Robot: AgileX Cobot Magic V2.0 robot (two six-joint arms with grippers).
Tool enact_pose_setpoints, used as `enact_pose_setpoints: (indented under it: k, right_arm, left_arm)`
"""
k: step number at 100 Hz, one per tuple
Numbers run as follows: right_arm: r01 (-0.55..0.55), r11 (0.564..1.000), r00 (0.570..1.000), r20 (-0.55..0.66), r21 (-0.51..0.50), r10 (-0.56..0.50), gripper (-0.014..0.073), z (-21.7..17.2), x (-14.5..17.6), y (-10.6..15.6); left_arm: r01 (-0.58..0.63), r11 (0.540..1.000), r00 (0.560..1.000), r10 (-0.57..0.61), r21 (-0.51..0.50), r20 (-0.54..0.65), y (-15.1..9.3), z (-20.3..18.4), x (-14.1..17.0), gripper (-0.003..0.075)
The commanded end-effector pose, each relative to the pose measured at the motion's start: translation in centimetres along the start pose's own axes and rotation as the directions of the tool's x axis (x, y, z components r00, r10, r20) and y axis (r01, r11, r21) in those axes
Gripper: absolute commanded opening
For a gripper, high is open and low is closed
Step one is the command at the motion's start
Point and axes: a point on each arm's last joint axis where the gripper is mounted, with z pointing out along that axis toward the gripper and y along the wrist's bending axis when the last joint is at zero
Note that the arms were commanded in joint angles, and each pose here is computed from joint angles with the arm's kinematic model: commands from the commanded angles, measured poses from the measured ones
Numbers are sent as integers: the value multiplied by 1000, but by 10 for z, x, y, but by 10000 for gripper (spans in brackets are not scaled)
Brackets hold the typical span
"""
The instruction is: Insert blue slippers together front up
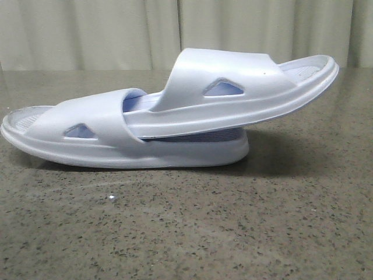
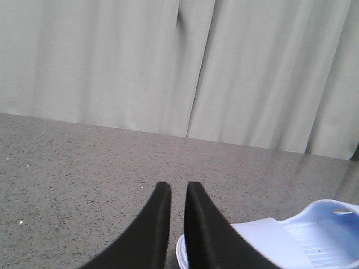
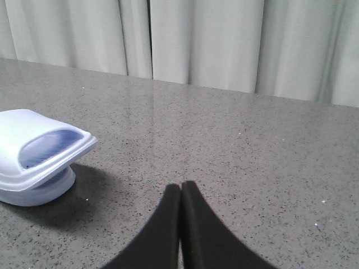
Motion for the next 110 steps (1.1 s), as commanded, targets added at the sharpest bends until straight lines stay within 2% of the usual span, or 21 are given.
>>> enact_pose_setpoints:
  k: [1, 74, 80, 91, 102, 110]
  right_arm:
    - [15, 1000, 993, 113, 4, -15, -102, -5, -14, -1]
    - [15, 1000, 993, 113, 4, -15, -102, -5, -14, -1]
    - [15, 1000, 993, 113, 4, -15, -102, -5, -14, -1]
    - [15, 1000, 994, 112, 4, -15, -102, -5, -14, -1]
    - [15, 1000, 994, 112, 4, -15, -102, -5, -14, -1]
    - [15, 1000, 994, 112, 4, -15, -102, -5, -14, -1]
  left_arm:
    - [15, 1000, 1000, -16, 11, 21, -3, 0, -8, 16]
    - [15, 1000, 1000, -15, 10, 22, -2, 0, -8, 16]
    - [-39, 998, 999, 40, -41, 24, 2, -1, -8, 16]
    - [-221, 975, 975, 220, -35, -26, 3, -3, -4, 16]
    - [-224, 973, 973, 220, -49, -67, 5, -6, 1, 16]
    - [-249, 964, 966, 240, -97, -95, 11, -9, 6, 16]
